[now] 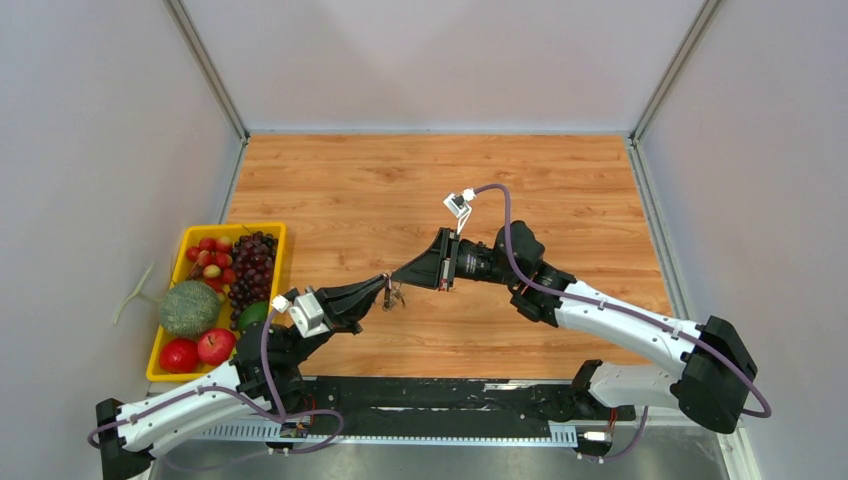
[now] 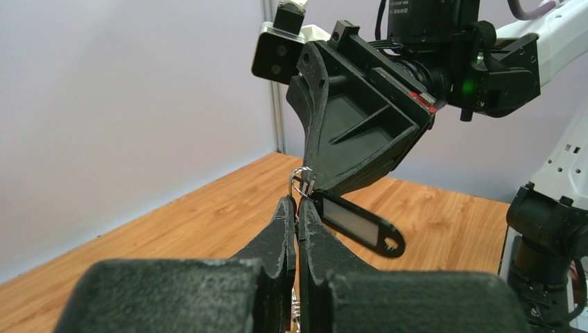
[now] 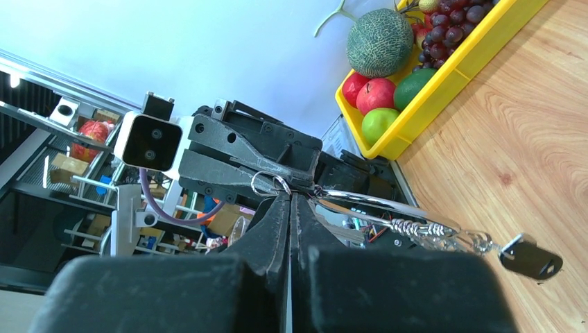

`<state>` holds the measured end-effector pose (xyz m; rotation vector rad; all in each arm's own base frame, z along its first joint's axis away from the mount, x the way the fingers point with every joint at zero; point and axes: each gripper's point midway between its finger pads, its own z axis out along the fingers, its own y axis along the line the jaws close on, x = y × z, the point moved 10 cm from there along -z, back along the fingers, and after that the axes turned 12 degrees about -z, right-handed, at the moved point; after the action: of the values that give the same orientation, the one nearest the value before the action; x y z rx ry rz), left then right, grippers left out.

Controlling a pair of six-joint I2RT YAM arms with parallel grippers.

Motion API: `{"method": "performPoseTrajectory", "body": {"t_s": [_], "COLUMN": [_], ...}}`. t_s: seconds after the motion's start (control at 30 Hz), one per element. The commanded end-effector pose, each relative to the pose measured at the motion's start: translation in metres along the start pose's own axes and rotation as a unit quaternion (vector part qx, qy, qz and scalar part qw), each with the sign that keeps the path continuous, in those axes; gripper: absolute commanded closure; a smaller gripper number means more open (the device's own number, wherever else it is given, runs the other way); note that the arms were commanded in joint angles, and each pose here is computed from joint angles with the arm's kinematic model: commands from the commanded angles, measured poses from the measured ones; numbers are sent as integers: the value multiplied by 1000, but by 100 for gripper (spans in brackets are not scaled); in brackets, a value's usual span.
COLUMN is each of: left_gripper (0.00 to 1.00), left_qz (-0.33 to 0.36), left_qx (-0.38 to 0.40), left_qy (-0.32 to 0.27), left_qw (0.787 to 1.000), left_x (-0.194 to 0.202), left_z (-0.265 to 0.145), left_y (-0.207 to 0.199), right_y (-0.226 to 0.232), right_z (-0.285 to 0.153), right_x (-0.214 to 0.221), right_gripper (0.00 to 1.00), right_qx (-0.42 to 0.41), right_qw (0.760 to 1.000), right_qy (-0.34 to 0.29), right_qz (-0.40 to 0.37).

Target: Put the keys on the keyring

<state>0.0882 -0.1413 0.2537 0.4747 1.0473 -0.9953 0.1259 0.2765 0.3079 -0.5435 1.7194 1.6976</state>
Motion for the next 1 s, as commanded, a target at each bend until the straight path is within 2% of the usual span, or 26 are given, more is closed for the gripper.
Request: {"method": "performPoseTrajectory", "body": {"t_s": [0.0, 0.07, 0.2, 0.27, 0.6, 0.83, 0.97], "left_gripper": [100, 100, 100, 100, 100, 89, 87], "left_qz": [-9, -9, -8, -8, -14, -24, -26], "left_qx": [20, 17, 13, 12, 3, -7, -16], "left_qy": [-25, -23, -22, -22, -19, -19, -13], "left_qw": [999, 1000, 1000, 1000, 1000, 1000, 999], "left_x": [-9, -8, -7, -8, -8, -9, -9], "left_z": [3, 3, 3, 3, 3, 4, 4], "left_y": [-4, -4, -3, -3, -2, -2, -1], "right_y": [10, 13, 18, 23, 45, 39, 35], "right_z": [4, 2, -3, -8, -18, -10, -5], "right_x": [-8, -8, -11, -15, -40, -48, -50], "right_gripper": [97, 92, 67, 62, 58, 52, 52], "right_qx": [-24, -24, -14, -10, 24, 70, 74], "right_qw": [999, 999, 998, 997, 989, 982, 979], "right_qy": [-6, -2, -5, -12, -26, 4, 23], "right_qz": [-27, -35, -55, -71, -140, -175, -188]}}
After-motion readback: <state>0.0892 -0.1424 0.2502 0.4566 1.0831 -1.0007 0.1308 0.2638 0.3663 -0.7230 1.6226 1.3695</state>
